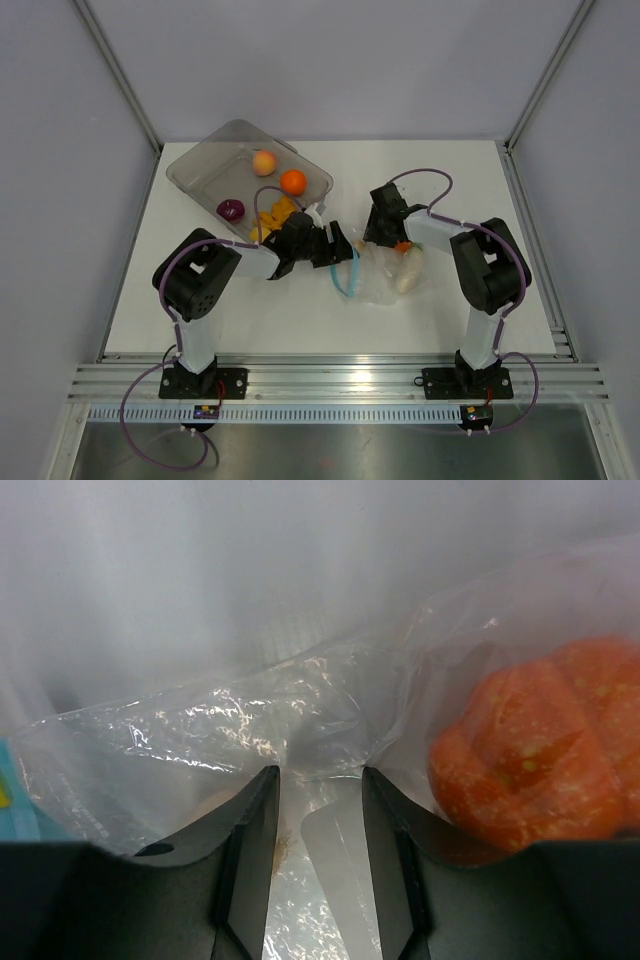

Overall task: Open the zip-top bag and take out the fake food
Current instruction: Pick up the fake vegetable from the zipper food storage bag.

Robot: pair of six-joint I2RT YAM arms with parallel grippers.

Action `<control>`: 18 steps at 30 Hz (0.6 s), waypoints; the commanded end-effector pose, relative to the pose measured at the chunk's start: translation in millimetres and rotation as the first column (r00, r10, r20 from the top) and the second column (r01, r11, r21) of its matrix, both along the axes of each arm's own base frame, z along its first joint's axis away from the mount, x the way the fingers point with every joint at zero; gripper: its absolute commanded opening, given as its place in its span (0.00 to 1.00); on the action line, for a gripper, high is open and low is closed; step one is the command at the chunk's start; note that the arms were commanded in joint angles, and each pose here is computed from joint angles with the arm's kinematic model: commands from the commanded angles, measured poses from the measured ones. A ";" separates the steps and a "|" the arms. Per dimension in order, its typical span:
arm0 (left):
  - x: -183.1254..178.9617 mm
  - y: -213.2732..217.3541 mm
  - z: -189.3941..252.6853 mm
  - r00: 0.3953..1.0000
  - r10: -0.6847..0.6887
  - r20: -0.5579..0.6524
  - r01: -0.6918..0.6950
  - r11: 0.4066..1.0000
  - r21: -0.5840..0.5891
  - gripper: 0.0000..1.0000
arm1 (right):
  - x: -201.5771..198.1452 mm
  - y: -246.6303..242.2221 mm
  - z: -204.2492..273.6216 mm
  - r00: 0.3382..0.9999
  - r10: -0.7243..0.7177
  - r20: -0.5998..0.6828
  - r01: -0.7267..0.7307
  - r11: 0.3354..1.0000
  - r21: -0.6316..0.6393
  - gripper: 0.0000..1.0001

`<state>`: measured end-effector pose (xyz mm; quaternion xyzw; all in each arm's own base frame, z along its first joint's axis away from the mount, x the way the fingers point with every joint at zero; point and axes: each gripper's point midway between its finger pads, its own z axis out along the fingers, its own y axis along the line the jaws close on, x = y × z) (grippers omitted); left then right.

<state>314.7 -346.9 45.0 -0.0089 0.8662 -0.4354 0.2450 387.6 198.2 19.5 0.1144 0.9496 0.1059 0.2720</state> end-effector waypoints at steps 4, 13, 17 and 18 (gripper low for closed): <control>22.0 -6.5 25.0 0.993 0.019 0.115 -0.018 1.000 -0.012 0.77 | 0.8 23.7 25.7 0.995 0.070 0.066 -0.075 0.994 0.078 0.46; 25.7 -9.1 17.7 0.994 0.008 0.106 -0.009 1.000 0.012 0.79 | -11.4 50.1 24.5 0.974 0.224 0.033 -0.226 0.961 0.161 0.47; 24.2 -7.8 15.1 0.995 0.013 0.096 -0.015 1.000 0.019 0.79 | -13.5 53.8 24.9 0.969 0.244 0.030 -0.245 0.954 0.170 0.47; 25.5 -5.7 14.9 0.995 0.025 0.101 -0.028 0.999 0.024 0.79 | -13.8 53.7 24.7 0.969 0.244 0.028 -0.245 0.955 0.169 0.47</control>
